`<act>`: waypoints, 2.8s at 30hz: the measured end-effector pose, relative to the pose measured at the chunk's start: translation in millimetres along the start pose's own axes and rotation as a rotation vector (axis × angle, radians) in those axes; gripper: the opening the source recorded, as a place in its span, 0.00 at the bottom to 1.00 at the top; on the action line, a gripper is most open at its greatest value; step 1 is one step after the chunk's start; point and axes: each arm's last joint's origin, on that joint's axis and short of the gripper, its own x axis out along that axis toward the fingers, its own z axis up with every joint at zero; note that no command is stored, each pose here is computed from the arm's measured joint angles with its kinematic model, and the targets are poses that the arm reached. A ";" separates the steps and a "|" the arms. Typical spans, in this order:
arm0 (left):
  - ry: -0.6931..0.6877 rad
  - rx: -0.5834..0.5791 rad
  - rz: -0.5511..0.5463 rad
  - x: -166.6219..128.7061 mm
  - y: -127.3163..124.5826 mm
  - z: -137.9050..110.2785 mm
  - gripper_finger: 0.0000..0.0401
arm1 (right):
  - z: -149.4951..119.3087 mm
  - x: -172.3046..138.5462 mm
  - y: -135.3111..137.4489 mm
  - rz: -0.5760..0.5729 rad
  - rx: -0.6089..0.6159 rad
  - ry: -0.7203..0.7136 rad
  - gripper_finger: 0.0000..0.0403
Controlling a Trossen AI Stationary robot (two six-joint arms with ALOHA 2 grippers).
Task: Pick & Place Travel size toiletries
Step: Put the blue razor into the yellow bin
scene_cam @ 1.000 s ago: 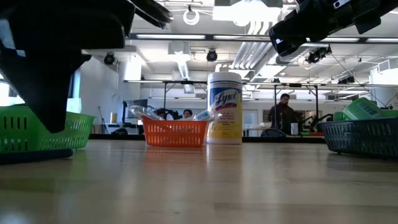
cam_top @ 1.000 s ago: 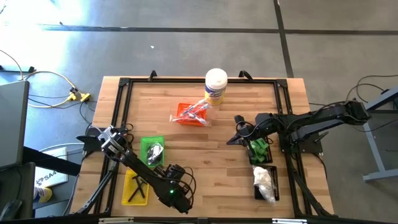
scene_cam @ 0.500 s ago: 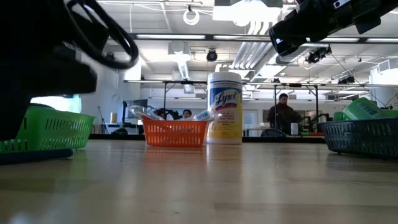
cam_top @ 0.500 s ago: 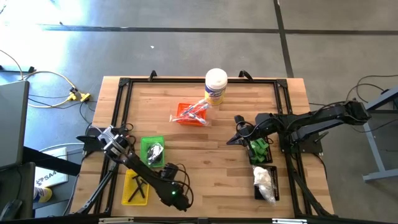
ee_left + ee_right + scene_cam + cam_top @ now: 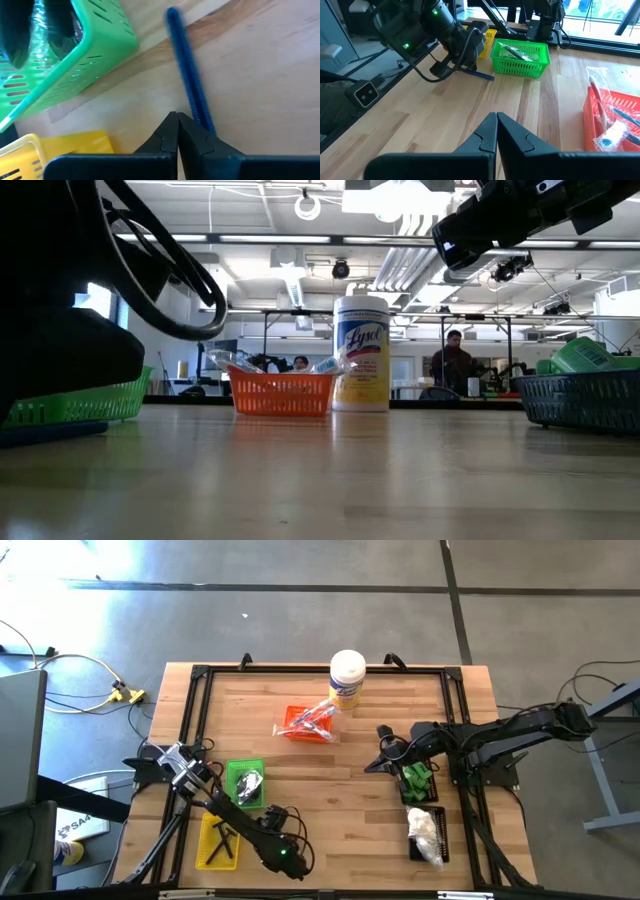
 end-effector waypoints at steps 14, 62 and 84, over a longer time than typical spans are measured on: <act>-0.082 -0.021 -0.070 -3.8 -6.2 6.6 0.00 | 0.0 0.0 -0.1 0.000 0.000 0.000 0.01; -0.524 0.237 -0.250 -45.1 -15.3 16.0 0.00 | 0.0 0.0 -0.1 0.000 0.000 0.000 0.01; -0.449 0.389 -0.296 -44.1 -29.7 33.9 0.24 | 0.0 0.0 0.0 0.000 0.000 0.000 0.01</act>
